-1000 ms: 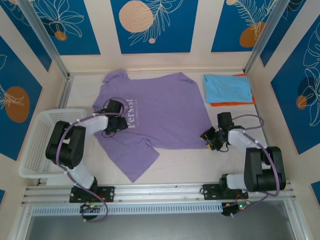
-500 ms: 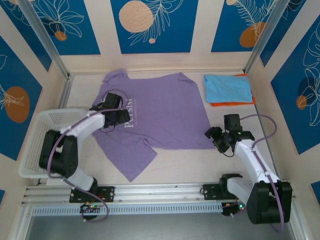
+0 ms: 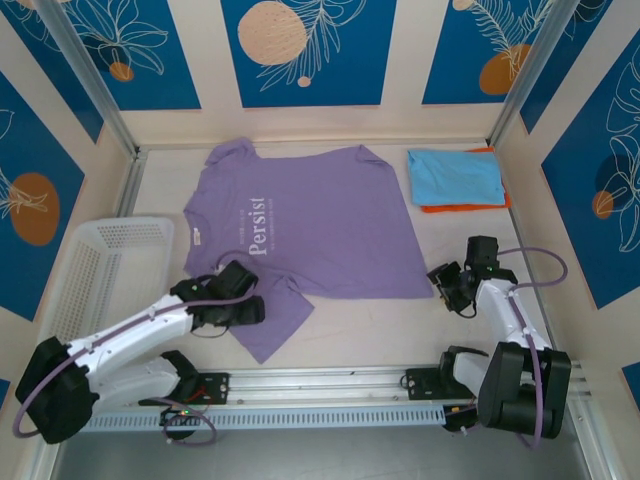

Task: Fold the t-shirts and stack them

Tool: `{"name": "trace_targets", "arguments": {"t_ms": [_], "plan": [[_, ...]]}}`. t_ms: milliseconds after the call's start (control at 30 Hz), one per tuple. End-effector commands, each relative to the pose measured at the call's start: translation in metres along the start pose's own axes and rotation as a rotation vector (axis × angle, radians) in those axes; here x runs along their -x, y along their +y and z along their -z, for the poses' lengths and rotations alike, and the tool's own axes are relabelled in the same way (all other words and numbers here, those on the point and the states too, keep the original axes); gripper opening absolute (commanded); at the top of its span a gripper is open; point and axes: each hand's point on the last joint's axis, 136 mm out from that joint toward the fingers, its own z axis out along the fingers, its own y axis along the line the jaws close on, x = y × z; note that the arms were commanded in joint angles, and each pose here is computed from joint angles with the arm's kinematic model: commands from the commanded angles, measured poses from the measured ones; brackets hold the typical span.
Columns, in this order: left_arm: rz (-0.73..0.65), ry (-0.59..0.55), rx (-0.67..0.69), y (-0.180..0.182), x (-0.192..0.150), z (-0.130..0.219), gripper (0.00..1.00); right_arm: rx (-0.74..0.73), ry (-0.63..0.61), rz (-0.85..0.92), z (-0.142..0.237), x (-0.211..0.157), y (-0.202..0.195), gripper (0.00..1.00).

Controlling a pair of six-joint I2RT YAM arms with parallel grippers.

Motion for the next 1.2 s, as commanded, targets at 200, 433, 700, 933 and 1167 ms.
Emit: {"name": "trace_targets", "arguments": {"t_ms": [200,433,700,933,1167], "plan": [[0.036,0.192,-0.068,-0.007,-0.06,-0.007,0.59,-0.054,0.074,0.054,-0.013,-0.014,-0.002,0.52],[-0.045,0.284,-0.076,-0.023,-0.089,-0.008,0.57,-0.07,0.074,0.065,-0.014,-0.018,-0.004,0.52],[-0.047,0.28,-0.032,-0.018,-0.095,-0.018,0.52,-0.084,0.065,0.069,-0.018,-0.017,-0.007,0.52],[-0.022,0.244,-0.072,-0.027,-0.089,-0.021,0.4,-0.09,0.063,0.075,-0.019,-0.015,-0.005,0.49],[-0.026,0.208,-0.014,-0.012,-0.085,-0.022,0.18,-0.097,0.061,0.07,-0.021,-0.015,-0.005,0.46]]}}
